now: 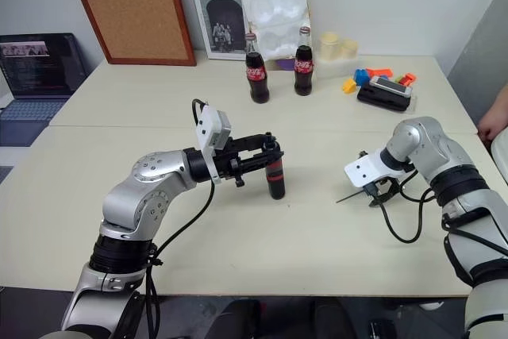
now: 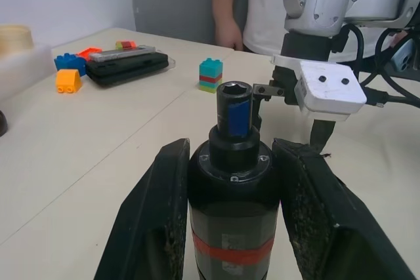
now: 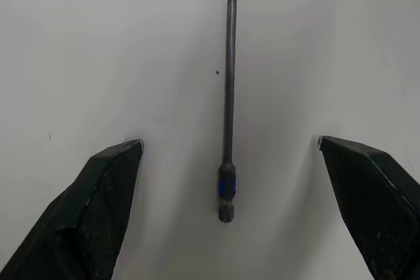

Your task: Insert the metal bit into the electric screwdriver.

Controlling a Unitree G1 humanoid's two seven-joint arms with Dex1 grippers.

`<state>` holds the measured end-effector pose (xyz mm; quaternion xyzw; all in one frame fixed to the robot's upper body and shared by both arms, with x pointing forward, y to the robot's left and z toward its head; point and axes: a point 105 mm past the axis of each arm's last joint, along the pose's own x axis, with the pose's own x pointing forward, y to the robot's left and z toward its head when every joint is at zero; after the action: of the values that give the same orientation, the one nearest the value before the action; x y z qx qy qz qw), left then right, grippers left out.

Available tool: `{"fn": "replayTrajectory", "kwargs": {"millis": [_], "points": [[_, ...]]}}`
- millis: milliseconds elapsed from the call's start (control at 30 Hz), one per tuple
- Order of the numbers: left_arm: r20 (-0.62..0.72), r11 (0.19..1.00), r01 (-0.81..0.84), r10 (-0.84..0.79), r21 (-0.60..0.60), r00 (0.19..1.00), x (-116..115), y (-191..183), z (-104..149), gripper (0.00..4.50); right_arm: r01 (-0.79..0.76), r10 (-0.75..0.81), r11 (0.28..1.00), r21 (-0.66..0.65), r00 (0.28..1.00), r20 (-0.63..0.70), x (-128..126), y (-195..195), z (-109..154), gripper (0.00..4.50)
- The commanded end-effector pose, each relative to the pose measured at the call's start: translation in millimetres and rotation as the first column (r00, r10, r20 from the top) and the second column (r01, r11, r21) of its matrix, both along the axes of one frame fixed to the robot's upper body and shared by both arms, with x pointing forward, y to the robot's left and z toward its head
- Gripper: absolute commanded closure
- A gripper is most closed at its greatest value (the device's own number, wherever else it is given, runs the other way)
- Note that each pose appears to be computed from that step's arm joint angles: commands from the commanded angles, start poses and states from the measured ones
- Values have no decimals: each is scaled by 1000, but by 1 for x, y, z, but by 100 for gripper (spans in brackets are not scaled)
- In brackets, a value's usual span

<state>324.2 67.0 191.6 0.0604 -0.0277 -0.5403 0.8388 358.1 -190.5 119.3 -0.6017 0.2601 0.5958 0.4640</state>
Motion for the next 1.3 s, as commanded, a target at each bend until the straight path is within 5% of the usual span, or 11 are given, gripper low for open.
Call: {"fn": "replayTrajectory", "kwargs": {"millis": [33,133,233,800,1100,1233,1300], "points": [[-21,999,42,-42,1,999,-7,-9,-4,283,9,-8,999,-37,1000,23,6,2,5,0],[-20,999,38,-38,0,999,-6,-9,-4,283,44,-44,999,-29,999,1,7,6,3,0],[-21,999,37,-37,-1,999,-7,-10,-4,283,61,-62,998,-35,998,-22,5,6,-1,52],[-23,999,31,-32,-10,999,-5,-13,-5,283,138,-138,990,-8,990,-10,17,16,2,442],[-23,999,30,-31,-11,999,-5,-13,-6,283,167,-167,985,43,986,-1,15,7,7,447],[-25,999,31,-31,-8,999,-5,-12,-6,283,272,-265,935,229,962,-60,5,9,25,447],[-29,999,38,-38,-2,999,-7,-12,-8,283,382,-370,821,425,922,-115,-1,8,51,447]]}}
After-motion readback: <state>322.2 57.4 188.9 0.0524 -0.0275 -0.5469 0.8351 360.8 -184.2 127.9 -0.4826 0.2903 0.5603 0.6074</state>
